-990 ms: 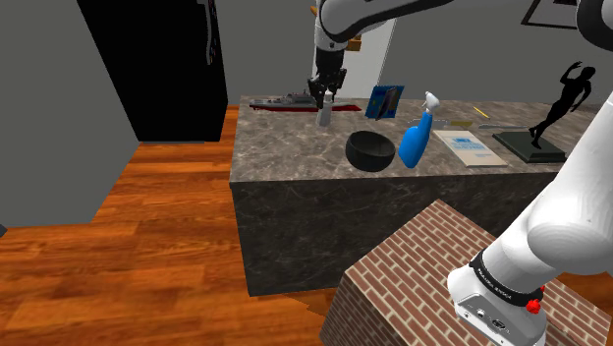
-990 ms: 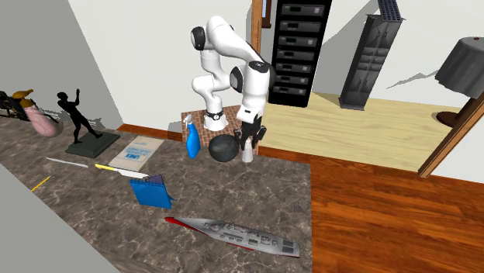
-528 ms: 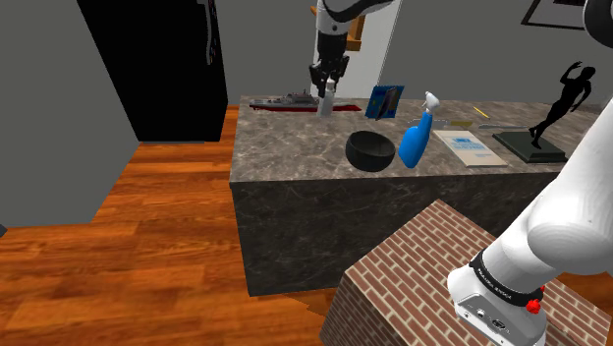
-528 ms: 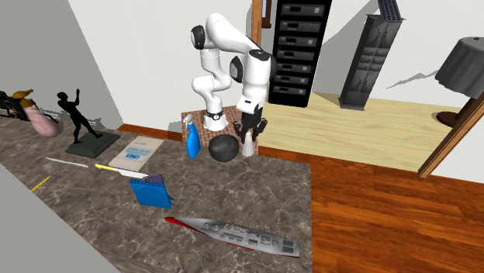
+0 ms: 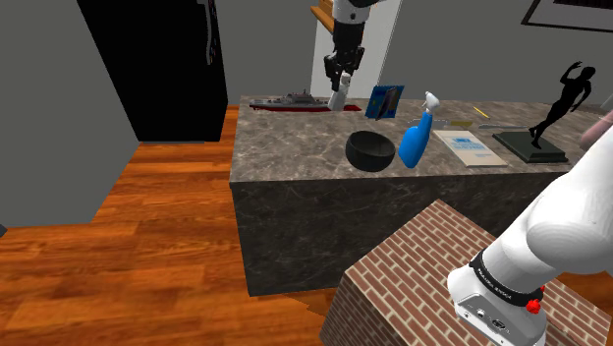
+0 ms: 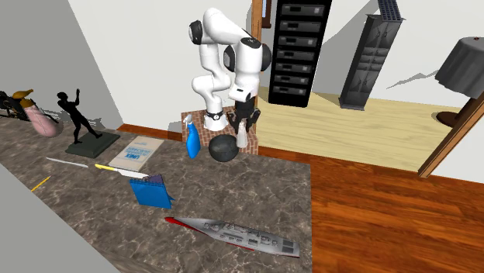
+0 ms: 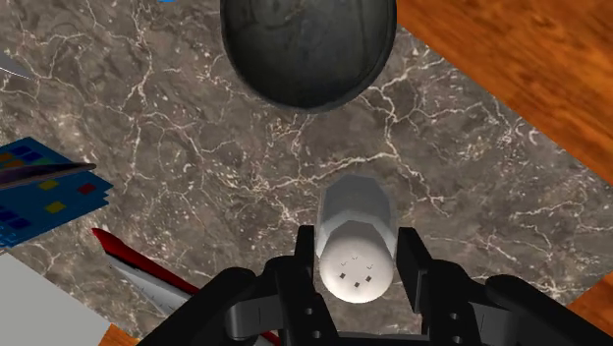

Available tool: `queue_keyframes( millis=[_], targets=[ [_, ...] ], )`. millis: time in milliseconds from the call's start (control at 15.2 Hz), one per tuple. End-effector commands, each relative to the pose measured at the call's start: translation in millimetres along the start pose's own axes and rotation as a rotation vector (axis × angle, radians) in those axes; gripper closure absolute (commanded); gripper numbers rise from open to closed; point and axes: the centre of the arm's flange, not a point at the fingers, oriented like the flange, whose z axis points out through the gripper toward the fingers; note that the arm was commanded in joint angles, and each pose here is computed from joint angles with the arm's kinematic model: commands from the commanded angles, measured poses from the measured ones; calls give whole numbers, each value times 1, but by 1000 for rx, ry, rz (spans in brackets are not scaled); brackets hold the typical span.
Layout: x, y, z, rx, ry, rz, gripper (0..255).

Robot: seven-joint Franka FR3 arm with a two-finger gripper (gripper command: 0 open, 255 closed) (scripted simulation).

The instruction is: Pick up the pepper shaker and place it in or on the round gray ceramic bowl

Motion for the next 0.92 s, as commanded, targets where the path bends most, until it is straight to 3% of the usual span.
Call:
queue_keyframes(
  millis=[0, 528, 858],
  targets=[
    [-24, 11, -4, 0, 1, 0, 255],
    [-120, 53, -17, 0, 1, 0, 255],
    [-120, 50, 9, 0, 1, 0, 255]
  ],
)
